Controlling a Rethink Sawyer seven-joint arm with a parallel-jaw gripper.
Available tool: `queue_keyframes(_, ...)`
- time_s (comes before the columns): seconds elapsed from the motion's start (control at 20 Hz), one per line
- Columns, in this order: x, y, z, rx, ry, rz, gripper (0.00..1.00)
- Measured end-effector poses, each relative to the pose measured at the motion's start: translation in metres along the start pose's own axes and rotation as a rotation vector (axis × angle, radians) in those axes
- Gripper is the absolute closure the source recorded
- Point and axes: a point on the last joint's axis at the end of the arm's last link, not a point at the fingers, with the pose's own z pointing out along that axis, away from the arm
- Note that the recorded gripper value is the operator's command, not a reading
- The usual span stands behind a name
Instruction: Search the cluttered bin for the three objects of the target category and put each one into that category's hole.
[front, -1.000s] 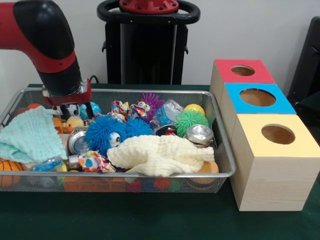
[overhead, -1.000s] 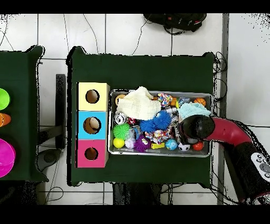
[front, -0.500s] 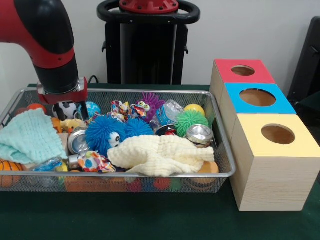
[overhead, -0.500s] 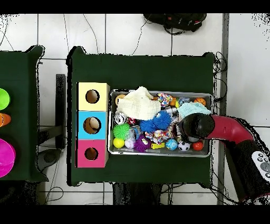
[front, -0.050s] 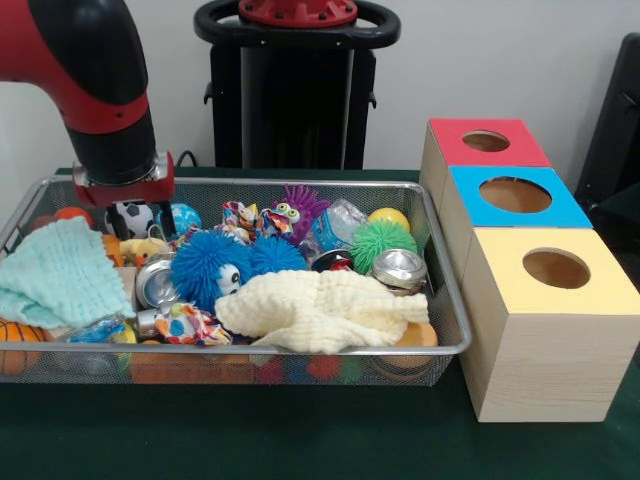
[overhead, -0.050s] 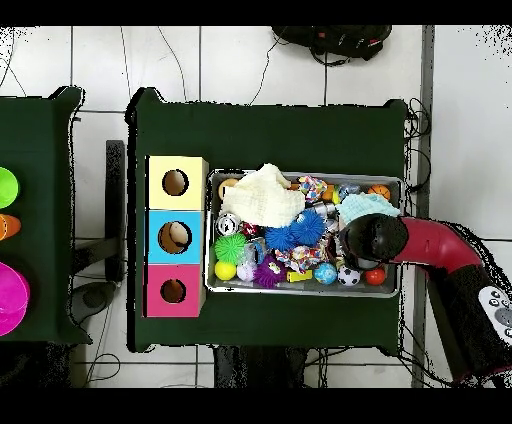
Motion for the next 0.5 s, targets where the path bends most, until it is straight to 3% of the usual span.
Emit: queue_keyframes(0.5, 0.0004, 0.0019, 0.0054, 0.006, -0.017, -0.010, 0.00)
